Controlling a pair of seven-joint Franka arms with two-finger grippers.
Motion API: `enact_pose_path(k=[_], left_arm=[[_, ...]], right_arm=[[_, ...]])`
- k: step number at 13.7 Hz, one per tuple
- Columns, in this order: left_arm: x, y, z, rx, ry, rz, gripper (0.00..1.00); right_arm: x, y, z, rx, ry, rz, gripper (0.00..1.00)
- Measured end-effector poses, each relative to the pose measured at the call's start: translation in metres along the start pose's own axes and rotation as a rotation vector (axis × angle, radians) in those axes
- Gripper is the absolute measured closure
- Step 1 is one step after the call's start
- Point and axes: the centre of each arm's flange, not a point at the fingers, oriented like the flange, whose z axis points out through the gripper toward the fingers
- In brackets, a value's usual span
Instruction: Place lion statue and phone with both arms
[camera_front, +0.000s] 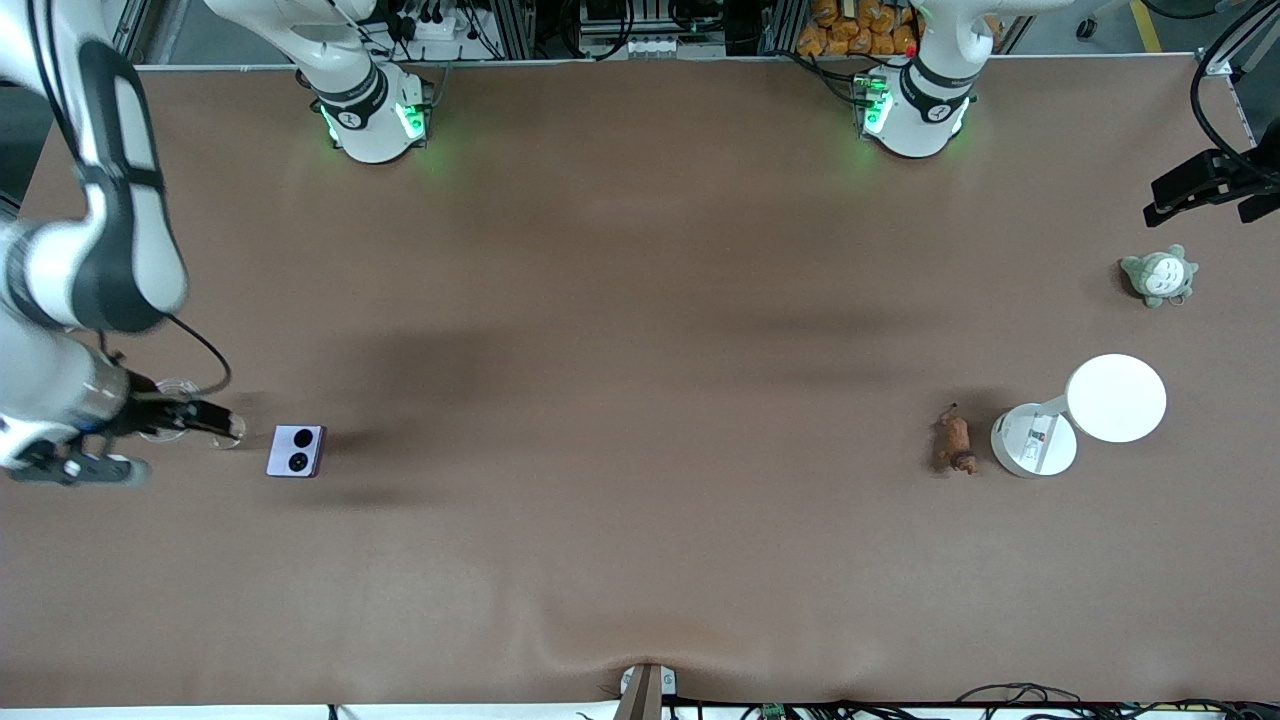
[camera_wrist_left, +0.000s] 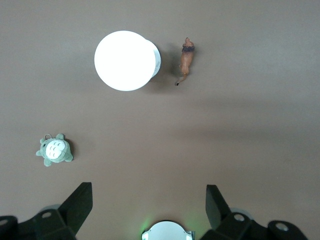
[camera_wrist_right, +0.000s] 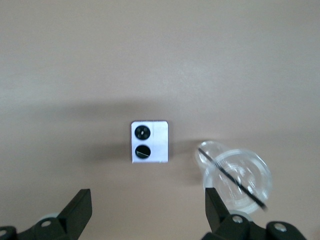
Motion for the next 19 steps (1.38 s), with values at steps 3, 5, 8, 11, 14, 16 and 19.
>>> enact_pose_path(k=[3, 5, 8, 11, 14, 16, 19], left_arm=[[0.0, 0.0, 0.0, 0.0, 0.0, 0.0, 0.0], [0.0, -0.001, 0.0, 0.0, 0.0, -0.002, 0.0], [0.0, -0.002, 0.0, 0.0, 0.0, -0.004, 0.0], [0.0, -0.002, 0.0, 0.0, 0.001, -0.004, 0.0], [0.0, -0.002, 0.0, 0.0, 0.001, -0.004, 0.0], [0.0, -0.002, 0.0, 0.0, 0.001, -0.004, 0.0], [0.0, -0.002, 0.0, 0.0, 0.0, -0.004, 0.0]], right_arm=[[-0.025, 0.0, -0.056, 0.007, 0.007, 0.0, 0.0], [-0.041, 0.003, -0.083, 0.01, 0.003, 0.006, 0.0], [-0.075, 0.013, -0.129, 0.027, -0.016, 0.024, 0.0], [-0.104, 0.014, -0.159, 0.083, -0.05, 0.059, 0.0], [-0.116, 0.012, -0.173, 0.088, -0.078, 0.063, 0.0], [-0.117, 0.011, -0.18, 0.087, -0.079, 0.06, 0.0], [-0.117, 0.006, -0.181, 0.087, -0.077, 0.05, 0.0]])
